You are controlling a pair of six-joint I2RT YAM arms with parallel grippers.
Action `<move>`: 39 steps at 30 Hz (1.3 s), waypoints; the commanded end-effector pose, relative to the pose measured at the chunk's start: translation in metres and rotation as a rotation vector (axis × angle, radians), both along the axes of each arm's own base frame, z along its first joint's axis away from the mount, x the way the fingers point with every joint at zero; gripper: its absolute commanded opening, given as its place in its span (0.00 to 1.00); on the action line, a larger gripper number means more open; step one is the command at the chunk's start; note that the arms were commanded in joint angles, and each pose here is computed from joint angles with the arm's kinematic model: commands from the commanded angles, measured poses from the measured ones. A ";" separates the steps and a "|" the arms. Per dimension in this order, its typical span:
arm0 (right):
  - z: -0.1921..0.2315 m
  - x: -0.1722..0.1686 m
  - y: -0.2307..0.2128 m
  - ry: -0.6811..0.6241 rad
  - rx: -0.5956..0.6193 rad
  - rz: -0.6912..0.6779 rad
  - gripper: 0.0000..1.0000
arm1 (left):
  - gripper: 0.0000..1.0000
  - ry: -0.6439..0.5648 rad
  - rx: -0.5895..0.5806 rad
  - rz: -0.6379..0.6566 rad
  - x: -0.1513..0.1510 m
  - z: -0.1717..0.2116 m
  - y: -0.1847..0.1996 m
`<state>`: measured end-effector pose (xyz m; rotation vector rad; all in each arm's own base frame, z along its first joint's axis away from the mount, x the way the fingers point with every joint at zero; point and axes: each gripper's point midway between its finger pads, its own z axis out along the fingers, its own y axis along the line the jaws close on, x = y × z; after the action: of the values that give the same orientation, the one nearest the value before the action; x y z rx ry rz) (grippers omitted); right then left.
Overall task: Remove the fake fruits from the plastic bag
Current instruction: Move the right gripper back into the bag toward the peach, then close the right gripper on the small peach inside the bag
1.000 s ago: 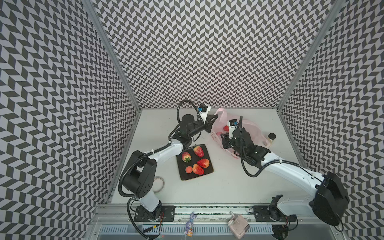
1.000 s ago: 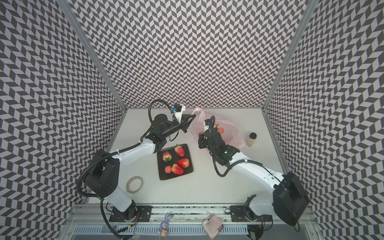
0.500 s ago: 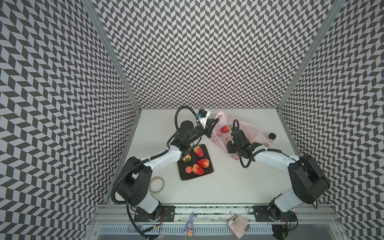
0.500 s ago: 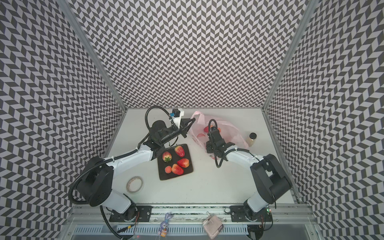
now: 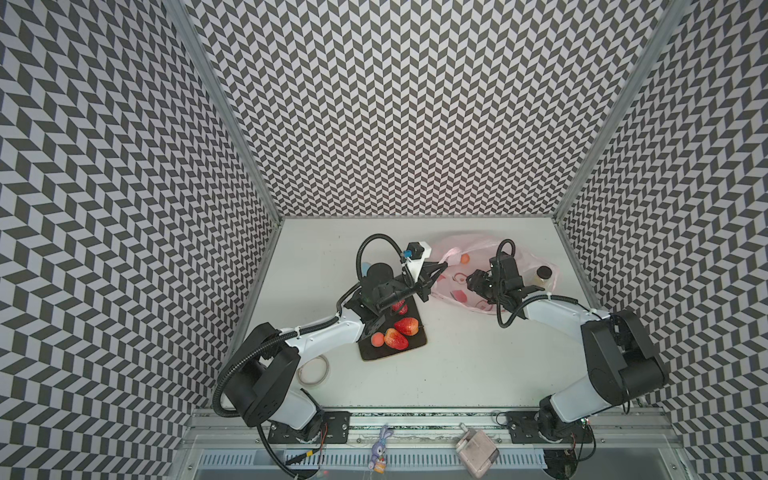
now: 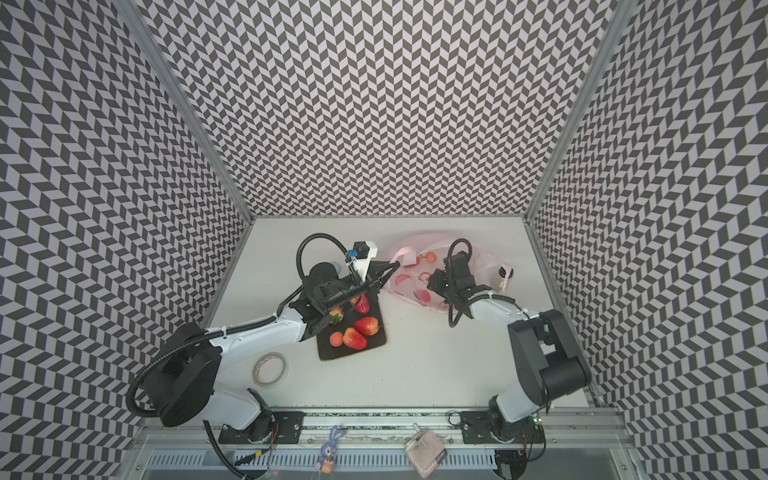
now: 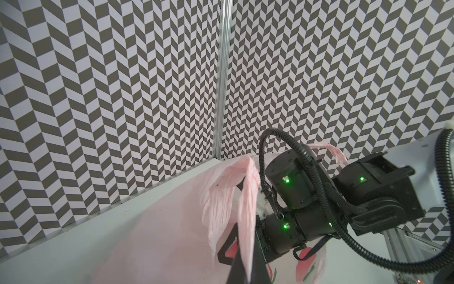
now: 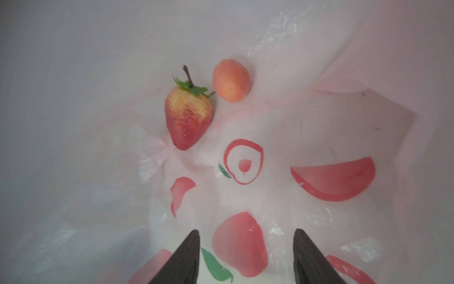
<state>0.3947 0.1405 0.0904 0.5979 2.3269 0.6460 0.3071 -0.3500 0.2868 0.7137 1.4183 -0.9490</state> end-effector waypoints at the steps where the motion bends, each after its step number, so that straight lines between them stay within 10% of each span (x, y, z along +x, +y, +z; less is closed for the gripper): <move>1: 0.043 0.021 0.012 -0.112 0.176 -0.037 0.64 | 0.00 -0.038 -0.028 -0.005 -0.006 0.014 0.001; 39: -0.032 0.125 0.012 -0.060 0.377 -0.362 0.62 | 0.00 -0.049 -0.009 -0.176 -0.036 0.020 -0.034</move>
<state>0.5063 0.1535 0.0527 1.0901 2.0413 0.8867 0.2780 -0.3773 0.2943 0.8265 1.3638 -1.0491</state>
